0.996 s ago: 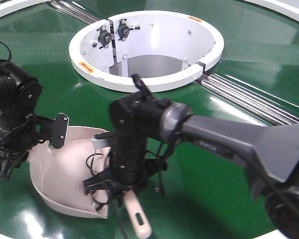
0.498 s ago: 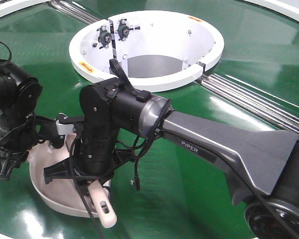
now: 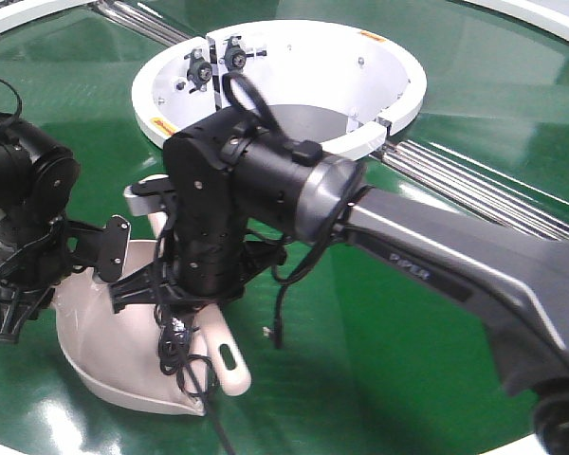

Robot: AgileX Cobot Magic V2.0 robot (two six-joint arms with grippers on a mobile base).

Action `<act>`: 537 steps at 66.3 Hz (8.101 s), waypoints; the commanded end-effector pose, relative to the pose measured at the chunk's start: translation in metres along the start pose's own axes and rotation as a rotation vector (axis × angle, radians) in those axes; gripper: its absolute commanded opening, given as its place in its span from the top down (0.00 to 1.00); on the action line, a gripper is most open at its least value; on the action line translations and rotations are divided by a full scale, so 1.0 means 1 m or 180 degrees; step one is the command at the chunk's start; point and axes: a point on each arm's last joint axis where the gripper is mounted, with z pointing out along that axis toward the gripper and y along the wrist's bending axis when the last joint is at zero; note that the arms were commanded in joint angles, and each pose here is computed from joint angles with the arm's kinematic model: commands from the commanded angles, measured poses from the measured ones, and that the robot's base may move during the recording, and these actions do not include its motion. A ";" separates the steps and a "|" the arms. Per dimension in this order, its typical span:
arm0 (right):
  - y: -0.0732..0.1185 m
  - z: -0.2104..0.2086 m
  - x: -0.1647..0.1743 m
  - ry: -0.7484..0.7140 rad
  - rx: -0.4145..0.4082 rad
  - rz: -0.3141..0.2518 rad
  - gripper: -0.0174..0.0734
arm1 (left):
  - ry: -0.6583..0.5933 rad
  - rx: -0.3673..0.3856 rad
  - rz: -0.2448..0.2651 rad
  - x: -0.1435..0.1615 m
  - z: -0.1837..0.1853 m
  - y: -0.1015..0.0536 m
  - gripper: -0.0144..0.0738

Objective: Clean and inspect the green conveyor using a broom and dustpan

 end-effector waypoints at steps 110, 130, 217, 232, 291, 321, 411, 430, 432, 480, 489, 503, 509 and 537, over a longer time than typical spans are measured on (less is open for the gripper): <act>0.048 -0.006 -0.002 0.0150 -0.0604 -0.0060 0.80 | 0.0005 -0.0124 -0.0105 0.008 -0.019 -0.001 0.84; -0.011 -0.020 0.009 0.0117 -0.0076 0.0093 0.80 | 0.0005 -0.0124 -0.0105 0.008 -0.019 -0.001 0.84; -0.237 -0.041 0.108 0.0015 0.0335 0.0702 0.80 | 0.0005 -0.0124 -0.0105 0.008 -0.019 -0.001 0.84; -0.236 -0.041 0.111 0.0102 0.0330 0.0706 0.80 | 0.0005 -0.0124 -0.0105 0.008 -0.019 -0.001 0.84; -0.235 -0.041 0.109 0.0047 0.0282 0.0748 0.80 | 0.0010 -0.0112 -0.0103 0.007 -0.017 -0.001 0.84; -0.236 -0.041 0.109 0.0035 0.0322 0.0711 0.80 | 0.0005 -0.0114 -0.0106 0.007 -0.018 -0.001 0.84; -0.240 -0.039 0.111 0.0168 0.0453 0.0654 0.79 | -0.0265 -0.0115 -0.0189 0.000 -0.018 -0.001 0.78; -0.243 -0.021 0.112 0.0516 0.0435 0.0674 0.76 | -0.0304 -0.0108 -0.0224 -0.001 -0.018 -0.001 0.61; -0.243 -0.020 0.112 0.0533 0.0434 0.0676 0.75 | -0.0331 -0.0093 -0.0235 -0.002 -0.018 -0.001 0.58; -0.244 -0.015 0.108 0.0468 0.0428 0.0541 0.28 | -0.0625 -0.0104 -0.0507 -0.002 -0.033 -0.008 0.25; -0.242 -0.028 0.109 0.0300 0.0440 0.0529 0.28 | -0.0793 -0.0192 -0.0586 0.004 -0.049 -0.015 0.25; -0.238 -0.067 0.115 -0.0245 0.0546 0.0421 0.28 | -0.1254 -0.0406 -0.0759 0.013 -0.083 -0.030 0.25; -0.234 -0.088 0.119 -0.0575 0.0577 0.0321 0.28 | -0.1530 -0.0506 -0.0846 0.017 -0.099 -0.039 0.25; -0.207 -0.204 0.183 -0.2325 0.0721 0.0165 0.28 | -0.2929 -0.0929 -0.2115 0.060 -0.187 -0.108 0.31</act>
